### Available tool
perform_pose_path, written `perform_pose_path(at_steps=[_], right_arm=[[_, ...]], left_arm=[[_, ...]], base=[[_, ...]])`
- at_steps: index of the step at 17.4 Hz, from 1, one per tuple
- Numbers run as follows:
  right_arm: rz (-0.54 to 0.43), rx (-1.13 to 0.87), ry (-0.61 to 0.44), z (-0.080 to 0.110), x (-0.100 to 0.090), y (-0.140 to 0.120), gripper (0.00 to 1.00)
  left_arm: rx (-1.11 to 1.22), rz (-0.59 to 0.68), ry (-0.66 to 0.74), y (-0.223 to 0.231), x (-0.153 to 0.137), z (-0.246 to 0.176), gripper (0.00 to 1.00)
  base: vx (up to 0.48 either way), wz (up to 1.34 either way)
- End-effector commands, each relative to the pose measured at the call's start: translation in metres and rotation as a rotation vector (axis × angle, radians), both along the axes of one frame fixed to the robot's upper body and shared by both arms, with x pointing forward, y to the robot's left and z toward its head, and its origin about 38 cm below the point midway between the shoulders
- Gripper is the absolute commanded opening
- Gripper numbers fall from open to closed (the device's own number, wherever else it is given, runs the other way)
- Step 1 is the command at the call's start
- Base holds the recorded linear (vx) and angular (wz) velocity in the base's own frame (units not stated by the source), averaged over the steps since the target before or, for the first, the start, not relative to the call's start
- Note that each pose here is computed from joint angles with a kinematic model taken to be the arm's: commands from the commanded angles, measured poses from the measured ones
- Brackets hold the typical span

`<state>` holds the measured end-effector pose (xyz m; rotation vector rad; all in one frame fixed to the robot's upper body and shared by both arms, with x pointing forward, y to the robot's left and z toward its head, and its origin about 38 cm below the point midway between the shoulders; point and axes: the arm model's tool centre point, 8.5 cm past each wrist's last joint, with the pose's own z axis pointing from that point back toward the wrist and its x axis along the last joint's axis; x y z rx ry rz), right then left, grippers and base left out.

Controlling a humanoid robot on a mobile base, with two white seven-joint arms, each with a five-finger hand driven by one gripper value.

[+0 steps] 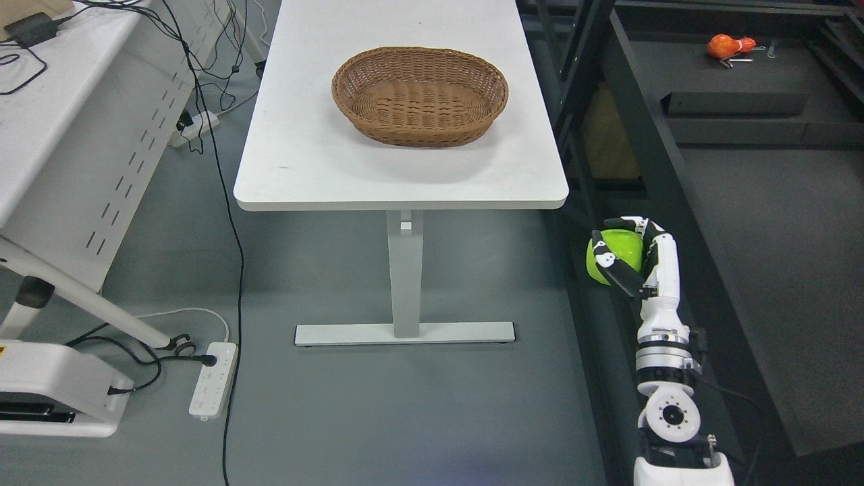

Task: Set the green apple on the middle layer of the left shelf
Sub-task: 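Carry the held green apple toward the black fruit shelf while turning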

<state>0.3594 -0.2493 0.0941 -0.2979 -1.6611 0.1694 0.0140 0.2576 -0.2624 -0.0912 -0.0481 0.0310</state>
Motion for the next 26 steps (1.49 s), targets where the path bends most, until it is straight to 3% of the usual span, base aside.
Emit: perform_pose_path(at_steps=[1, 16, 26], right_arm=[[0.084, -0.001, -0.010, 0.0038, -0.0082, 0.0285, 0.00], [0.084, -0.002, -0.012, 0.0047, -0.0073, 0.0286, 0.00], [0.084, -0.002, -0.012, 0.0043, -0.0077, 0.0281, 0.00]], left_arm=[[0.017, -0.002, -0.022, 0.0112, 0.0140, 0.0013, 1.00], [0.017, -0.002, -0.022, 0.0112, 0.0140, 0.0013, 1.00], [0.017, -0.002, -0.022, 0.0112, 0.0140, 0.0013, 1.00]], base=[[-0.205, 0.14], [-0.241, 0.07], [-0.228, -0.49]])
